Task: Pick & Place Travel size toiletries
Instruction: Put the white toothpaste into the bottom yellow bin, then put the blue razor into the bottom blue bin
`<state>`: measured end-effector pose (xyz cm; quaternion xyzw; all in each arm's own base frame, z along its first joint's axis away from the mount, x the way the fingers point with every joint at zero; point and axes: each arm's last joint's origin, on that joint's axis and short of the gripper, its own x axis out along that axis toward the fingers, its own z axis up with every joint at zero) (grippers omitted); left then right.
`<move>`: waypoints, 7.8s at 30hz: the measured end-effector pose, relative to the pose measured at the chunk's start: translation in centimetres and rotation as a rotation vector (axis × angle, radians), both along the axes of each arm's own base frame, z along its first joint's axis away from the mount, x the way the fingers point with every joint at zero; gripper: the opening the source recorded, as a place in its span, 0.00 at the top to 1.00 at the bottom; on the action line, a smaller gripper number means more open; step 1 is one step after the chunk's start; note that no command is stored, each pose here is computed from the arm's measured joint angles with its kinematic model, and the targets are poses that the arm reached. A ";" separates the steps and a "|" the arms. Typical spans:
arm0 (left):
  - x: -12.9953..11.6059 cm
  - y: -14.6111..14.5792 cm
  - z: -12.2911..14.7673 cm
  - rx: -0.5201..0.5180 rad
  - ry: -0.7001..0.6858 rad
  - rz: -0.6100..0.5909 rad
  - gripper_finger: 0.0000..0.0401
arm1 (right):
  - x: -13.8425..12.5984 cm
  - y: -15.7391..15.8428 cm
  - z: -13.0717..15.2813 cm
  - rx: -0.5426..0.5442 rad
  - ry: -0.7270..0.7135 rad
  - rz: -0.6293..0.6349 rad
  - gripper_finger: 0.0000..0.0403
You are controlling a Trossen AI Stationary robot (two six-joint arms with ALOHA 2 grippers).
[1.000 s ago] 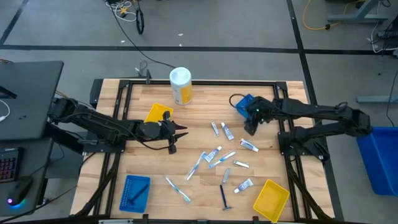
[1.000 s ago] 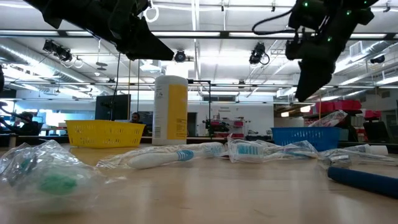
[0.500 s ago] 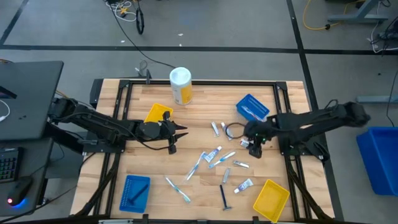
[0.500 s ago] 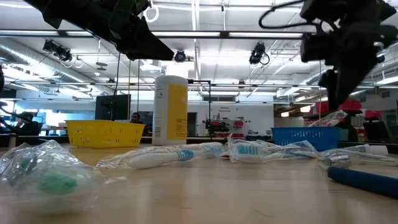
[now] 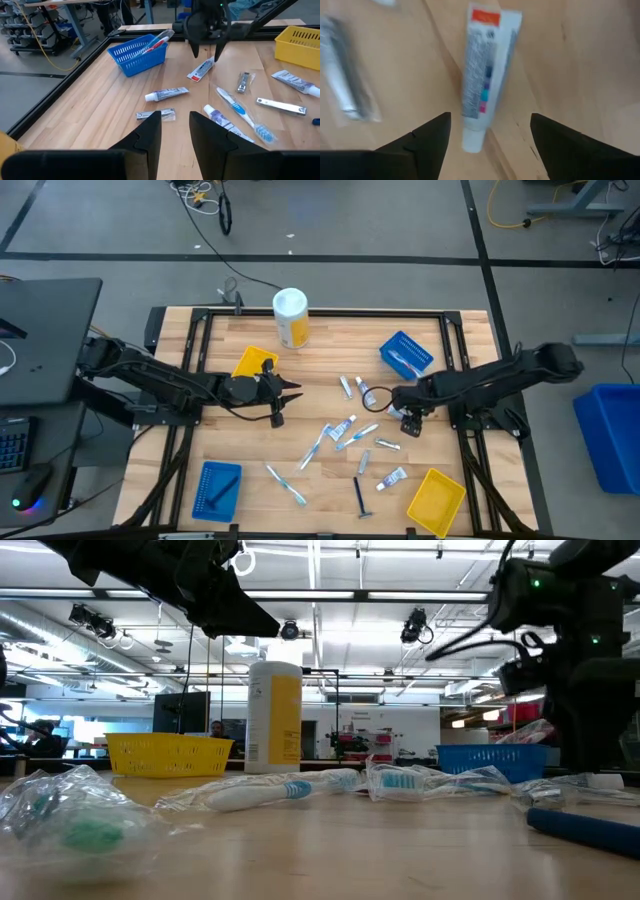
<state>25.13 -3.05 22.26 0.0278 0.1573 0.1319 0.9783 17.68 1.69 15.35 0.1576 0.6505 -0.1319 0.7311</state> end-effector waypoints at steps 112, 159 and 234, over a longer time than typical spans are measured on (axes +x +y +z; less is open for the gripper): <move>0.0 0.1 0.0 -0.143 -0.047 0.069 0.73 | 0.1 15.6 5.9 0.402 -0.376 0.419 0.61; 1.2 -1.3 0.5 -0.158 -0.136 -0.183 0.61 | 8.7 9.7 1.6 0.036 -0.861 0.974 0.51; 1.3 -1.1 -0.1 -0.256 -0.100 -0.175 0.61 | 13.6 14.7 -5.7 0.018 -0.803 1.443 0.88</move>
